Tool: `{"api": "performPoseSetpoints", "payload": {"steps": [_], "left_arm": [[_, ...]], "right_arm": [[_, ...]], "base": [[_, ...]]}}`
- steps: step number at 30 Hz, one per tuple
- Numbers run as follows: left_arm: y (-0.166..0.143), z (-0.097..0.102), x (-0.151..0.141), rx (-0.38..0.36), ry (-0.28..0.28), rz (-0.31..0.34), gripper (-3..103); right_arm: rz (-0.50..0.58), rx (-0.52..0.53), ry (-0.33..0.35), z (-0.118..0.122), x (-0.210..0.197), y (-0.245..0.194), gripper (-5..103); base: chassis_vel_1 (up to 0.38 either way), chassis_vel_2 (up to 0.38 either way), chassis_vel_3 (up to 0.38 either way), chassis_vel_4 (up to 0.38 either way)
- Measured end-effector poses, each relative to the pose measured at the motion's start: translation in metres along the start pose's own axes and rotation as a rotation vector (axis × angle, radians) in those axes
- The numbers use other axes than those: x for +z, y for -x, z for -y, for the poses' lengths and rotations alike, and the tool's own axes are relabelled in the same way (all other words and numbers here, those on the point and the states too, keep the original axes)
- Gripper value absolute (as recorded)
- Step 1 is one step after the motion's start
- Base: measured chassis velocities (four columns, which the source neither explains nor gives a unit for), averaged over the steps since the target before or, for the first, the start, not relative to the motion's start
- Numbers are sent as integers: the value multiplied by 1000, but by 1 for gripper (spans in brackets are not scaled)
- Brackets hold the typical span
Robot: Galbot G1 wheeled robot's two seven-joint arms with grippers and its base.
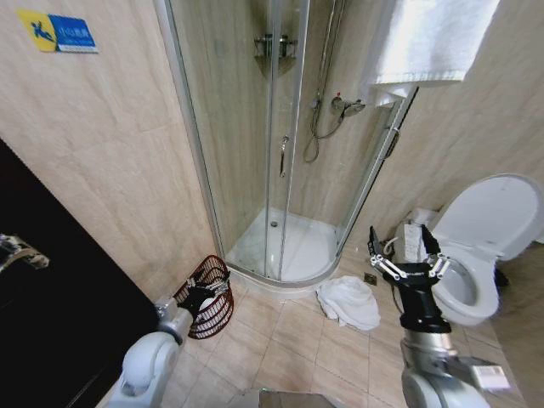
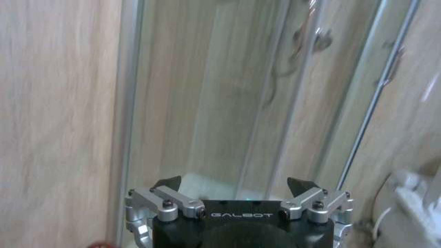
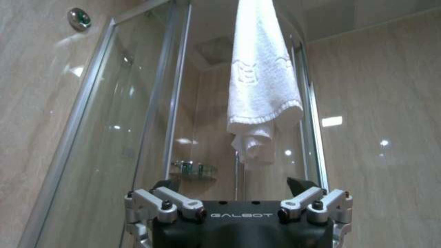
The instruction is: Discard the used towel into the hamper.
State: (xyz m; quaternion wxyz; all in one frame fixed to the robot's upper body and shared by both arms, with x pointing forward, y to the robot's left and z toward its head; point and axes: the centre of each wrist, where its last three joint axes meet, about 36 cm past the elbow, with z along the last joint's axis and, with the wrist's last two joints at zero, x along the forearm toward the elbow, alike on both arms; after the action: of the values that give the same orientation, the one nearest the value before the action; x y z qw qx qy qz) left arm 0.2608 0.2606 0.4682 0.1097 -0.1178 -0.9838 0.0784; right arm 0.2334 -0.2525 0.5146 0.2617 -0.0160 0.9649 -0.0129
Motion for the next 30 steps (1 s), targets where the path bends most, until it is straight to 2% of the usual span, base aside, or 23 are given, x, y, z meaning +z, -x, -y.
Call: {"api": "performPoseSetpoints", "payload": {"steps": [1, 4, 7, 12, 14, 20, 23, 27, 29, 30], "left_arm": [[0, 0, 0, 0, 0, 0, 100], [-13, 16, -15, 18, 9, 57, 100], [-19, 24, -22, 20, 28, 91, 100], [-27, 34, -31, 4, 45, 144, 100], [-30, 39, -34, -21, 52, 185, 100], [-31, 45, -29, -57, 90, 213, 100], [-31, 45, -28, -58, 92, 212, 100], [-30, 45, -27, -59, 91, 210, 100], [-30, 45, -27, -59, 91, 209, 100], [-30, 45, -27, -59, 91, 209, 100]], "right_arm": [[0, 0, 0, 0, 0, 0, 100], [1, 8, 9, 0, -3, 1, 100], [3, 13, 21, 0, -3, 1, 100], [7, 29, 47, 1, -3, 1, 100], [9, 40, 55, 2, -4, 1, 100], [8, 51, 60, 4, -4, -1, 100], [19, 48, 47, 6, -4, -1, 100], [40, 29, -6, 14, -6, -1, 100], [44, 22, -52, 26, -10, 0, 100], [44, 22, -52, 26, -10, 0, 100]], "base": [[0, 0, 0, 0], [0, 0, 0, 0], [0, 0, 0, 0], [0, 0, 0, 0], [0, 0, 0, 0], [0, 0, 0, 0], [0, 0, 0, 0], [0, 0, 0, 0], [0, 0, 0, 0], [0, 0, 0, 0]]}}
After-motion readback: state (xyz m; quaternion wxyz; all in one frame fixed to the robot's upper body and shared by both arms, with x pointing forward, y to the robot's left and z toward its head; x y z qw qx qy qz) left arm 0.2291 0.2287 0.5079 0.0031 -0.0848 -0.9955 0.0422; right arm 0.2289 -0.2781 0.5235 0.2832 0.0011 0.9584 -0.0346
